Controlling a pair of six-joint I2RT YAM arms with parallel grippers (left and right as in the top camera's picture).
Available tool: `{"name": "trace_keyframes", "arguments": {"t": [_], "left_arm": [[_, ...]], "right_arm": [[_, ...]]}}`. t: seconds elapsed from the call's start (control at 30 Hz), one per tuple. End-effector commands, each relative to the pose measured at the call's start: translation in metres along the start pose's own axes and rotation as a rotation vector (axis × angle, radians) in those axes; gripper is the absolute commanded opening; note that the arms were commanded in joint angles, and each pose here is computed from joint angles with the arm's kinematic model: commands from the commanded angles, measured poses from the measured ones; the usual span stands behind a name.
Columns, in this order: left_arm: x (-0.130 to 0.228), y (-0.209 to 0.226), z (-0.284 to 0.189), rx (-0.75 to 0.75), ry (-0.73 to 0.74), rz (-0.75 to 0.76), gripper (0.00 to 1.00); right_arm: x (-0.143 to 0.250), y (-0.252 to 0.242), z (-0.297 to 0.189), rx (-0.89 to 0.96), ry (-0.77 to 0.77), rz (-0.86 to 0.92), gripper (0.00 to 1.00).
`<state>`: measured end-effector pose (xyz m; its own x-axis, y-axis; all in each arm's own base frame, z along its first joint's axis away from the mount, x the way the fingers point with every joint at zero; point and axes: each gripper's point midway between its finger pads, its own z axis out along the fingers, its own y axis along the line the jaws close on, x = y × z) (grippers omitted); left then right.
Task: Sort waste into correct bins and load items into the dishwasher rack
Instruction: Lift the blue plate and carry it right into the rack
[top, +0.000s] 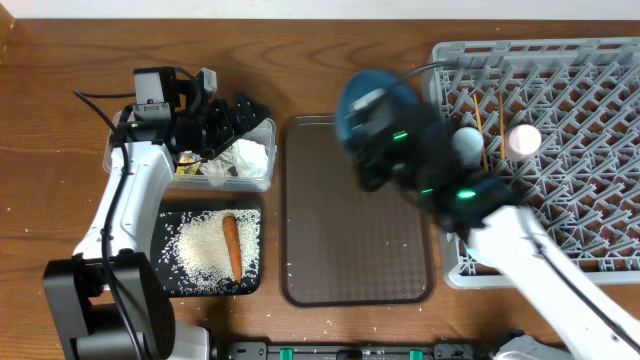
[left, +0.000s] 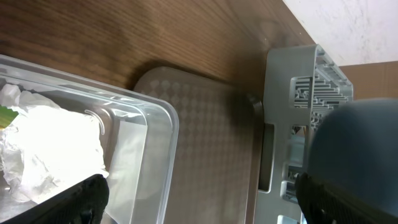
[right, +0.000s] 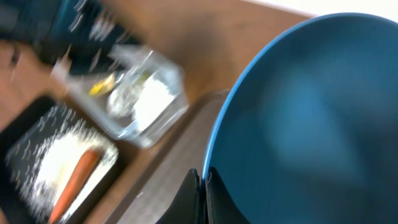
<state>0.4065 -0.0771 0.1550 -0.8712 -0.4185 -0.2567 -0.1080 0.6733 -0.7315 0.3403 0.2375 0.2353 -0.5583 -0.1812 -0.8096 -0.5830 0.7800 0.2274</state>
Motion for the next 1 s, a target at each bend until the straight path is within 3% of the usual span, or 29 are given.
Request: {"name": "trace_keyframes", "arguments": {"t": [0.0,0.23,0.47,0.97], "left_arm": [[-0.002,-0.003,-0.003,0.013,-0.002,-0.007,0.98],[-0.002,-0.003,-0.003,0.013,-0.002,-0.007,0.98],[-0.002,-0.003,-0.003,0.013,-0.002,-0.007,0.98],[-0.002,-0.003,-0.003,0.013,-0.002,-0.007,0.98]], "right_arm": [[-0.028,-0.027,-0.047,-0.037,-0.112,0.091,0.01],[-0.059,-0.102,-0.143,-0.155,-0.333,0.201,0.01],[-0.053,-0.180,-0.208,-0.175,-0.474,0.236,0.01],[-0.020,-0.284,-0.193,-0.285,-0.505,0.333,0.01]]}}
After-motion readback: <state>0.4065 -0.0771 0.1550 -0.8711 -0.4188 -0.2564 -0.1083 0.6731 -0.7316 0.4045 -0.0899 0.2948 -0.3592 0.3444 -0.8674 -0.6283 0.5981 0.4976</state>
